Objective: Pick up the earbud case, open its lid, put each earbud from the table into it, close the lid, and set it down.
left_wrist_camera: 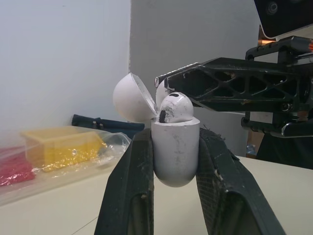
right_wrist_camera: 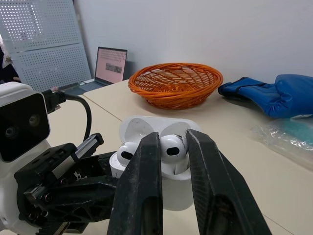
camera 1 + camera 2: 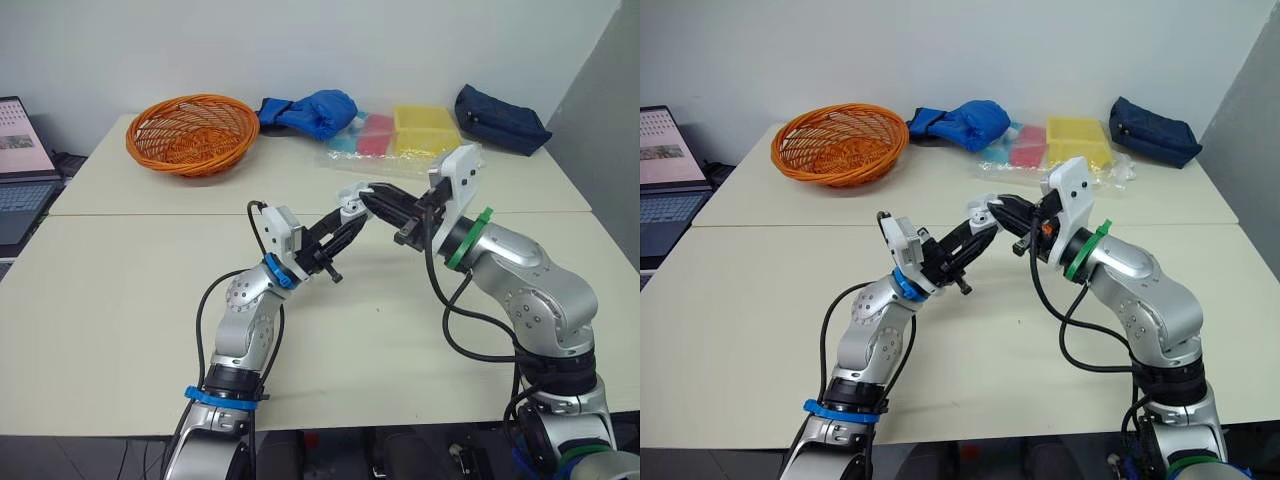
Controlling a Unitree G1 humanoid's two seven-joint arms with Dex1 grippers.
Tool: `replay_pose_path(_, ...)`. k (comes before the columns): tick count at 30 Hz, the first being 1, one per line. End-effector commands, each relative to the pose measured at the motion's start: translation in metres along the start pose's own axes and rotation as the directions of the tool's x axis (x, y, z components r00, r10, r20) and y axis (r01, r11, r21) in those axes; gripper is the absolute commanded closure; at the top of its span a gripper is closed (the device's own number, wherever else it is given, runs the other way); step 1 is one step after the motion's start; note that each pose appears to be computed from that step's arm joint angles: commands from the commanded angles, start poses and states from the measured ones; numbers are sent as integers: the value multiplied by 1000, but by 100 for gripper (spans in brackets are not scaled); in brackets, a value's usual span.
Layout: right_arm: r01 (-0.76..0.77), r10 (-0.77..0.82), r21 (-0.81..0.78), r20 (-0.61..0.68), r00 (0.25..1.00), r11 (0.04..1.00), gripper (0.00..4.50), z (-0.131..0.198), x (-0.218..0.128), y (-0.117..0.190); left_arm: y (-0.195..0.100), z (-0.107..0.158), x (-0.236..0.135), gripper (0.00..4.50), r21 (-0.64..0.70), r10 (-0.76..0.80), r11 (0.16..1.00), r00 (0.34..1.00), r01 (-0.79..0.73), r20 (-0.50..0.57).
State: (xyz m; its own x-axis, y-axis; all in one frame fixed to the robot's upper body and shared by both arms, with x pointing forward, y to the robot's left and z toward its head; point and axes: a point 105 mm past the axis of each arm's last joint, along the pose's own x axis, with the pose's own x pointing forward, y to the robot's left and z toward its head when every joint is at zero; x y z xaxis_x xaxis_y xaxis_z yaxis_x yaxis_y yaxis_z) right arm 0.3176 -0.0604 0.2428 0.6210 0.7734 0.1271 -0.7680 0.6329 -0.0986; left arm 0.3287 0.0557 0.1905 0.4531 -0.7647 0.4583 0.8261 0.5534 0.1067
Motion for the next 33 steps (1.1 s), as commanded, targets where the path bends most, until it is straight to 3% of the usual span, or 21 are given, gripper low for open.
replay_pose_path(1, -20, 20, -12, 18, 1000, 1000, 315, 4, 0, 5, -4, 17, 6, 373, 38, -22, 999, 997, 20, 67)
replay_pose_path(5, -26, 27, -10, 24, 999, 1000, 177, 6, 0, 6, -4, 17, 7, 373, 37, -24, 999, 997, 21, 67)
replay_pose_path(15, -85, 84, 8, 81, 993, 996, 177, 28, -25, 2, -5, 16, 7, 373, 31, -29, 999, 998, 28, 60)
replay_pose_path(23, -182, 183, 29, -38, 982, 983, 177, 47, -54, -20, -1, 16, 8, 373, 38, -75, 997, 996, 74, 37)
replay_pose_path(26, -157, 160, 36, -128, 979, 987, 237, 35, -52, -45, -2, 18, 10, 373, 32, -135, 991, 990, 134, 30)
replay_pose_path(30, -66, 67, 12, -281, 957, 998, 384, 0, -39, -73, -3, 20, 9, 373, 49, -180, 983, 984, 179, 12)
replay_pose_path(32, -25, 36, 43, -285, 958, 999, 448, -9, -26, -80, -2, 21, 9, 373, 49, -183, 982, 983, 182, 16)
replay_pose_path(33, -21, 35, 58, -261, 965, 998, 448, -8, -16, -81, -2, 22, 10, 373, 51, -185, 982, 983, 184, 17)
